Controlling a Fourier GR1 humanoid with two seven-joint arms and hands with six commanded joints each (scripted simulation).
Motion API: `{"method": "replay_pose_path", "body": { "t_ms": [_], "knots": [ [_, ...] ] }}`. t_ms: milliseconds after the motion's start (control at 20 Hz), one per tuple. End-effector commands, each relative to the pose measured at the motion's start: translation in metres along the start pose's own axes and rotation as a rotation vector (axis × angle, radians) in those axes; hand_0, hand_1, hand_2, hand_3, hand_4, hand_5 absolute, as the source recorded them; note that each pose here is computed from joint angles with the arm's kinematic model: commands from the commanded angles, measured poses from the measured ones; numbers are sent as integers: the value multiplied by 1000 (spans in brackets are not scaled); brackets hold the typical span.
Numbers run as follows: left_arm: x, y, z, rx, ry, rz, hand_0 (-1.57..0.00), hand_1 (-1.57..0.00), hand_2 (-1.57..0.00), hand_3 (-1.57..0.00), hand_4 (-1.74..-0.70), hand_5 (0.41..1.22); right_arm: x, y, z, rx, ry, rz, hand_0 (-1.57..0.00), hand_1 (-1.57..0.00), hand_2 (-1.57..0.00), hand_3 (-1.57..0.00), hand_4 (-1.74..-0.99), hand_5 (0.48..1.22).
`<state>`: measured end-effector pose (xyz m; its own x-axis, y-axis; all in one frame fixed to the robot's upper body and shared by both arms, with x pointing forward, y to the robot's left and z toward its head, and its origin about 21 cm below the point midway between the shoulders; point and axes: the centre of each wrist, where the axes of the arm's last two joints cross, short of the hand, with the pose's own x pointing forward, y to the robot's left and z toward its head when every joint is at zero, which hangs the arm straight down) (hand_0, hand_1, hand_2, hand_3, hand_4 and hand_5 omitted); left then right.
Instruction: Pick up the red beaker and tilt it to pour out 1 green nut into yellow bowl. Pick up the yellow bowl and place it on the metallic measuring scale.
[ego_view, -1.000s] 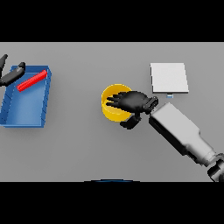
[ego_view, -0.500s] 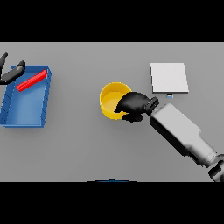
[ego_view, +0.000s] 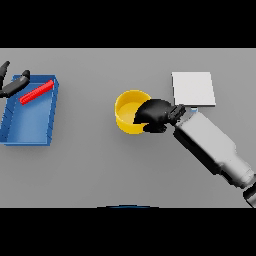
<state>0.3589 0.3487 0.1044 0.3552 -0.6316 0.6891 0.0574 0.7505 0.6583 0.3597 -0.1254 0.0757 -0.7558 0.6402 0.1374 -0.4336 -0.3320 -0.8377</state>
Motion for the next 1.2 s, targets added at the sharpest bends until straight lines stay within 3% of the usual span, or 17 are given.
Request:
{"method": "replay_pose_path", "body": {
  "t_ms": [0,150,250,450,750,1150],
  "knots": [
    [1,3,1,2,-10,1,1,1,1,1,-774,706,0,-6,3,-4,16,1,-1540,-1538,-1447,-1165,-1730,1214],
    [-2,3,4,-5,-13,8,1,1,1,1,-776,702,-3,-14,20,-7,45,5,-1555,-1554,-1491,-1153,-1735,1217],
    [1,5,1,-13,-9,14,1,1,1,1,-782,702,-4,-20,32,-28,82,14,-1561,-1560,-1433,-1215,-1737,1219],
    [1,8,1,-15,-20,31,1,1,1,1,-799,704,-5,-20,47,-55,115,20,-1567,-1567,-1507,-1179,-1739,1219],
    [2,5,4,-12,-7,58,1,1,1,1,-831,728,-42,-36,73,-149,228,9,-1554,-1570,-1517,-1166,-1741,1220],
    [11,7,12,-12,16,65,1,1,1,1,-852,760,-95,-31,87,-218,398,-30,-1568,-1571,-1553,-1154,-1741,1221]
  ]
}}
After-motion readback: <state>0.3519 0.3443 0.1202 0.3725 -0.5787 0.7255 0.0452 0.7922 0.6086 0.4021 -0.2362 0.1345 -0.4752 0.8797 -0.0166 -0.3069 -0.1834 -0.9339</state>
